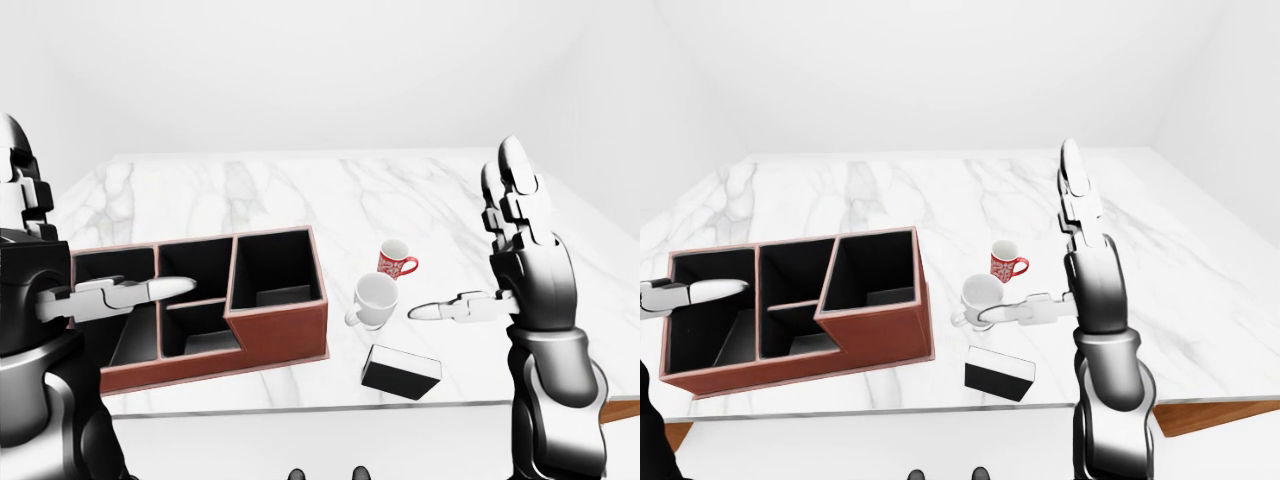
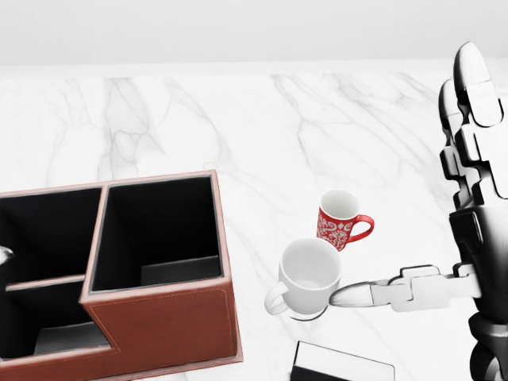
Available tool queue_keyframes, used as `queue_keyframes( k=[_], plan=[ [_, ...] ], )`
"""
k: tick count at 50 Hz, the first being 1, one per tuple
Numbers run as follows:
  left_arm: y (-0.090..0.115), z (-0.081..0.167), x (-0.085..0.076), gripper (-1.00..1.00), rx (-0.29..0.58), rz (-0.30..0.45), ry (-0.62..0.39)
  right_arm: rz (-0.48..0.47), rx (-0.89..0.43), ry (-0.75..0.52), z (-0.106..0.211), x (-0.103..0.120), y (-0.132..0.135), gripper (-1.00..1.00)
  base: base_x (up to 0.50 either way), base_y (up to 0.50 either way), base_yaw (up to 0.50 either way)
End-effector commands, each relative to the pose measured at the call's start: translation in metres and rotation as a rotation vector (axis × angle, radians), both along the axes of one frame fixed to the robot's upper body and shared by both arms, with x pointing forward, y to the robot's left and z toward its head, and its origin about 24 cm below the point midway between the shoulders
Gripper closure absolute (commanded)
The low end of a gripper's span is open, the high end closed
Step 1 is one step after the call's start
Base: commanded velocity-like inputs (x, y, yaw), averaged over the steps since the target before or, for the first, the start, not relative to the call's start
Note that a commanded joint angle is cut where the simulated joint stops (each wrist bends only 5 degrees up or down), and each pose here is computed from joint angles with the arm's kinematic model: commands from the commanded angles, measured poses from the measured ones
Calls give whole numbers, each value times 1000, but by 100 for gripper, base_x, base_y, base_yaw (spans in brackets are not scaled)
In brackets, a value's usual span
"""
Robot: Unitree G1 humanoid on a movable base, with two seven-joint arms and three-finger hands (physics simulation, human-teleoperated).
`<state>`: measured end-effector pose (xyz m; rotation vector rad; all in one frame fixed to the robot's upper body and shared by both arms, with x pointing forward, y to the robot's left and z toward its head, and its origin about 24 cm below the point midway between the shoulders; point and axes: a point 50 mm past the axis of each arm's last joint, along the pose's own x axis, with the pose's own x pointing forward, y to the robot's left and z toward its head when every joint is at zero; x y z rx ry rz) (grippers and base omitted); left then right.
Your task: Pick up the book and place it in the right compartment of the caddy.
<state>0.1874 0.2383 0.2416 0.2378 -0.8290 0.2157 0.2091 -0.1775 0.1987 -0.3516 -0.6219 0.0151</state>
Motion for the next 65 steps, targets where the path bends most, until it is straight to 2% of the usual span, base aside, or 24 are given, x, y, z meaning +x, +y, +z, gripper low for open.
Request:
queue_keyframes(
  k=[1,16,50,65],
  plan=[
    [1,4,-3,-100,6,4,-21,-35,-164,93,-13,-10,4,-100,0,0,0],
    [1,1,-4,-100,8,9,-8,-39,-230,345,-58,-19,6,-100,0,0,0],
    [2,-2,-1,-100,5,9,14,-9,-240,540,-90,-39,10,-100,0,0,0],
    [2,-3,-1,-100,2,9,16,-24,-252,664,-123,-37,14,-100,0,0,0]
  ],
)
